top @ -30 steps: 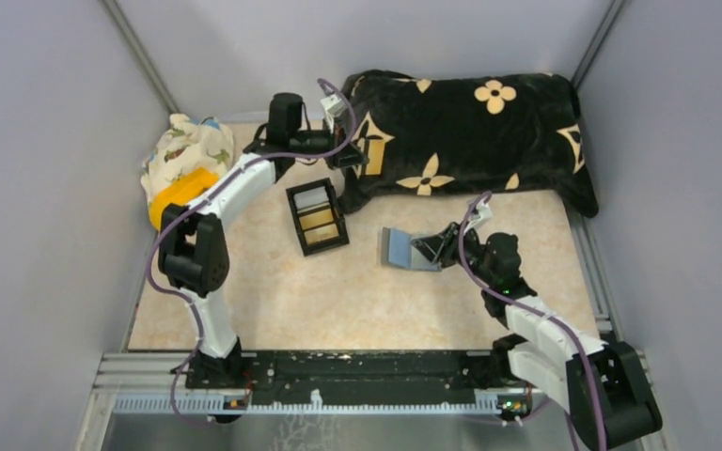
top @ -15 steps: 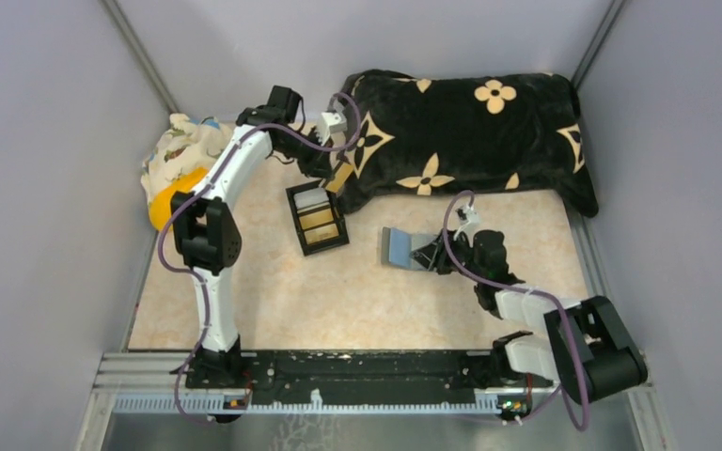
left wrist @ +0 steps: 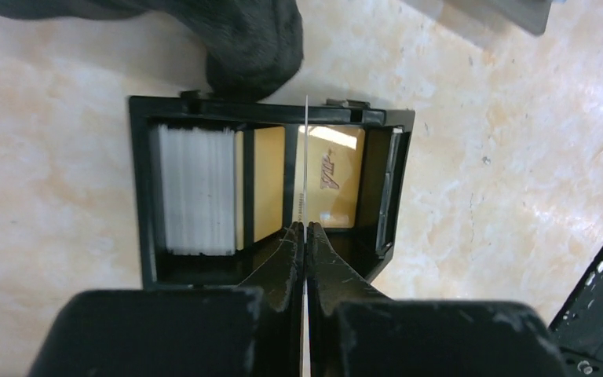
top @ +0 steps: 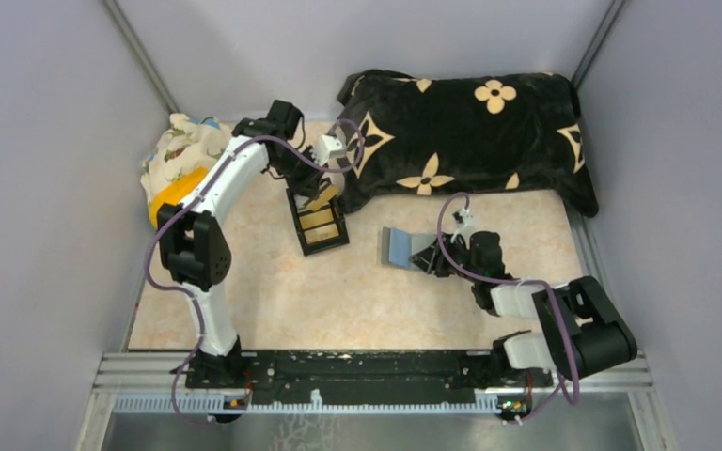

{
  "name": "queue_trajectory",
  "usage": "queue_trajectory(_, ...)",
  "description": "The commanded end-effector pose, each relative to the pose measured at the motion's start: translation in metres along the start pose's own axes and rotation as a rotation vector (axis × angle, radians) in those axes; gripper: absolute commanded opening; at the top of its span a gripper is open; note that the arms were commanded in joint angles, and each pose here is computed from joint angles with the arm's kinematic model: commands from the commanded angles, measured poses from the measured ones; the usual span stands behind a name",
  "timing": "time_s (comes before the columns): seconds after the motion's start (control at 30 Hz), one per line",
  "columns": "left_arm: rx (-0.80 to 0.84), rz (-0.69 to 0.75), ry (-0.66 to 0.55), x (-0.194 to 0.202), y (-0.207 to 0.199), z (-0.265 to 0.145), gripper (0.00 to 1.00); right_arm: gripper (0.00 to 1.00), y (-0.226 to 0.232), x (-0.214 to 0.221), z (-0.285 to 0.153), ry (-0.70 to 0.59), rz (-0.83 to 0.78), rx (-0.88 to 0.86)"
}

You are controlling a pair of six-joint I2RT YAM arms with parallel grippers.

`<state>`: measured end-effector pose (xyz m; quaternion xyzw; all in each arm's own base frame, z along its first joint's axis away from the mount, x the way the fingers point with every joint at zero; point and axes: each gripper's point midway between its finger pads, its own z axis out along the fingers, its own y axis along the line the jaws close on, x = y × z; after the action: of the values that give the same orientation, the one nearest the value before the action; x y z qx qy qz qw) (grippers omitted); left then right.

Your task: Take the credit cards out of the card holder

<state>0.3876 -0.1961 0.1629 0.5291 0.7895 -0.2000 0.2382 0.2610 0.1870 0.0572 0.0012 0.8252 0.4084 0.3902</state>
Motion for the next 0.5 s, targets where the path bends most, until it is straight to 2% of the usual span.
queue_trajectory(0.0,-0.006,0.059,0.096,0.019,-0.007,0.01,0.0,0.34,0.006,-0.009,0.0,-0.044,-0.031,-0.031)
queue_trajectory(0.17,0.003,0.068,0.132,0.029,-0.004,0.021,0.0,0.33,0.004,-0.007,0.002,-0.036,-0.024,-0.031)
queue_trajectory(0.47,0.005,0.032,0.285,0.07,0.002,0.046,0.0,0.33,0.001,-0.003,0.002,-0.024,-0.017,-0.024)
